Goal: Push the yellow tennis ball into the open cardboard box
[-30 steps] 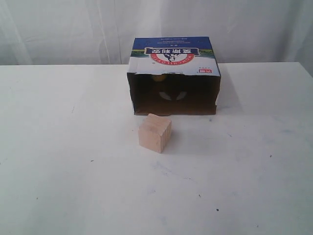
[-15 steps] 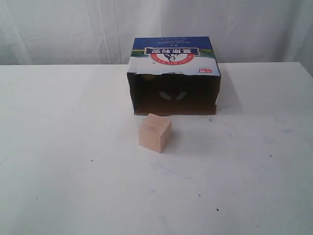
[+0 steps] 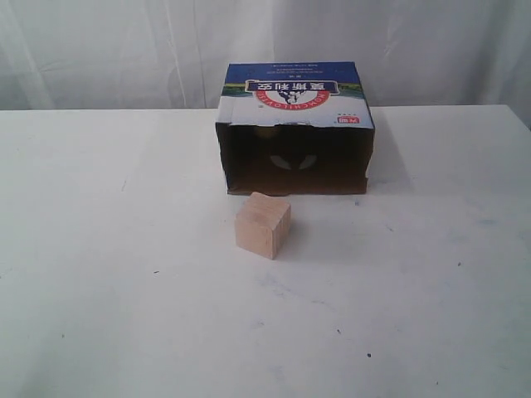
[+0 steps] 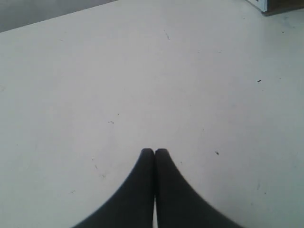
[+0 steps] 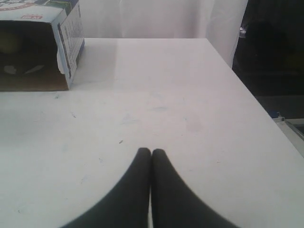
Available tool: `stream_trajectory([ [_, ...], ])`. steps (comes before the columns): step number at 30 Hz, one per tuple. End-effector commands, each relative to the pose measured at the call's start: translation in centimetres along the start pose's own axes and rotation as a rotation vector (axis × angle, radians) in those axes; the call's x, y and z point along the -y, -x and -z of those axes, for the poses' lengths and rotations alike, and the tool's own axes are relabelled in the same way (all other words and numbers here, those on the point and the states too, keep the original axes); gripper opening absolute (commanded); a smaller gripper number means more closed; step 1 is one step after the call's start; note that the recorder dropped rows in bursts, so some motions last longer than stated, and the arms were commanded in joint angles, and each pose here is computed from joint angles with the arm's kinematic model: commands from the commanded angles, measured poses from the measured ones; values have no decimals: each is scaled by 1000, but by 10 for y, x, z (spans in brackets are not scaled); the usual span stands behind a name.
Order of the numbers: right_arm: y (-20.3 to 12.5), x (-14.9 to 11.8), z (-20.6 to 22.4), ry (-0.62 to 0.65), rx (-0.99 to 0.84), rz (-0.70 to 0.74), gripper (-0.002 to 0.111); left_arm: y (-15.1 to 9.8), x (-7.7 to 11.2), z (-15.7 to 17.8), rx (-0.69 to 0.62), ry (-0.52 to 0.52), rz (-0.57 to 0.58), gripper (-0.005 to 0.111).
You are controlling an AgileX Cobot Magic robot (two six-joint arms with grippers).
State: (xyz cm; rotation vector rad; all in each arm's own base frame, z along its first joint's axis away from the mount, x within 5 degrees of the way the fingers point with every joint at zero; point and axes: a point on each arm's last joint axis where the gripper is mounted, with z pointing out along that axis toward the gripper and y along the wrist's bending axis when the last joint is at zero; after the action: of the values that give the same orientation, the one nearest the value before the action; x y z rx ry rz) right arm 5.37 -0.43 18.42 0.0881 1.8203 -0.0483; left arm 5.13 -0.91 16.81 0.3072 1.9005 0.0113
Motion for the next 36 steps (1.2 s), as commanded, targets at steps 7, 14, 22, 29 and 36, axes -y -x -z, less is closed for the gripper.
stream_trajectory([
  [7, -1, 0, 0, -4, 2, -7, 0, -1, 0, 0, 1, -1, 94, 0],
  [14, -1, 0, 0, -4, 2, -7, 0, -1, 0, 0, 1, -1, 94, 0],
  [22, -1, 0, 0, -4, 2, -7, 0, -1, 0, 0, 1, -1, 94, 0],
  [29, -1, 0, 0, -4, 2, -7, 0, -2, 1, 0, -10, -3, 94, 0],
  [36, -1, 0, 0, -4, 2, -7, 0, -2, 1, 0, -10, -3, 94, 0],
])
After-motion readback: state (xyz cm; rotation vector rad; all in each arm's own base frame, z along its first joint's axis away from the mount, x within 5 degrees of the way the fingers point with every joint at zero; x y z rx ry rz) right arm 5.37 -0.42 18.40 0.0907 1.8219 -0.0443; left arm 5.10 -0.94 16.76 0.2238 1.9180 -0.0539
